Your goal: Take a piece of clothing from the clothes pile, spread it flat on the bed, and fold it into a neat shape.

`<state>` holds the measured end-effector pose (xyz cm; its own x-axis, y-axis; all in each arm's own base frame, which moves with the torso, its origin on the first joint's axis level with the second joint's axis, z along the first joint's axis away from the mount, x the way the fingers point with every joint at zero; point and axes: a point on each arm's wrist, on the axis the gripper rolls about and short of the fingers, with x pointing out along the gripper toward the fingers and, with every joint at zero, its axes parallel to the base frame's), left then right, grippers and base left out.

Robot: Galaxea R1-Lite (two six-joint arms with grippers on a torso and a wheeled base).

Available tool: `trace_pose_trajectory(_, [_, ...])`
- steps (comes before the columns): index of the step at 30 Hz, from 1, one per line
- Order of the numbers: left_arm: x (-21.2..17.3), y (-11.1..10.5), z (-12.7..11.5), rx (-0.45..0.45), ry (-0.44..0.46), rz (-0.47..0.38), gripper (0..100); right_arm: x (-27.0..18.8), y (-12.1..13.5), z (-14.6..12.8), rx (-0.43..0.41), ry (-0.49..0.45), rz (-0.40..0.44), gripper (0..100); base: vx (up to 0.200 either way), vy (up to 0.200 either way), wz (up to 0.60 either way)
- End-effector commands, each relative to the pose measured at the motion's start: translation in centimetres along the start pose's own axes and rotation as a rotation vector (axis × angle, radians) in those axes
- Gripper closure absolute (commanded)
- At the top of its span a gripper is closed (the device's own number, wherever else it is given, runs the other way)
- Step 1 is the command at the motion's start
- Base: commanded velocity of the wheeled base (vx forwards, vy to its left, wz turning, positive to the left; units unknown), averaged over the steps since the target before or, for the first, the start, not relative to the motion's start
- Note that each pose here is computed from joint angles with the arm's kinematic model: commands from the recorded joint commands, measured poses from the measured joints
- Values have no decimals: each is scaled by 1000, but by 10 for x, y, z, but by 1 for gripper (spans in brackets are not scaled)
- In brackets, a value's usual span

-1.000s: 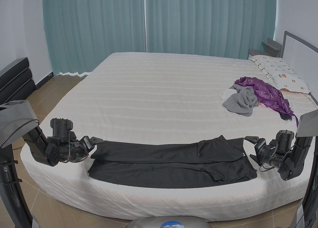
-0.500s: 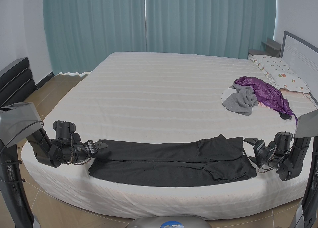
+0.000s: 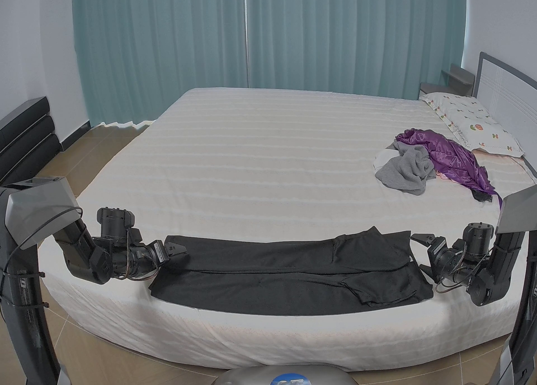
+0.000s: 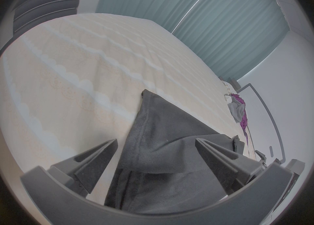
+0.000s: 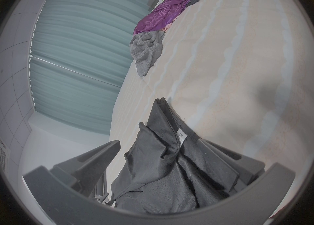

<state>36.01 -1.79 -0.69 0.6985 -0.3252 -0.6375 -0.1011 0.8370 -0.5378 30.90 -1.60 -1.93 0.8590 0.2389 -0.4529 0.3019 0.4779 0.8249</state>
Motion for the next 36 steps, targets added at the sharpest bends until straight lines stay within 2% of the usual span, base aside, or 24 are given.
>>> trace_pose_trajectory(1, [7,1,-4,2,7,16,0,0,0,0,1,2,-1,0,0,0,0])
trace_pose_trajectory(31, [17,2,-13,21,38,28,0,-1,1,0,1,11,8,0,0,0,0])
trace_pose_trajectory(32, [17,2,-14,21,40,29,100,-1,1,0,1,11,8,0,0,0,0])
trace_pose_trajectory(36, [17,2,-14,21,40,29,100,-1,1,0,1,11,8,0,0,0,0])
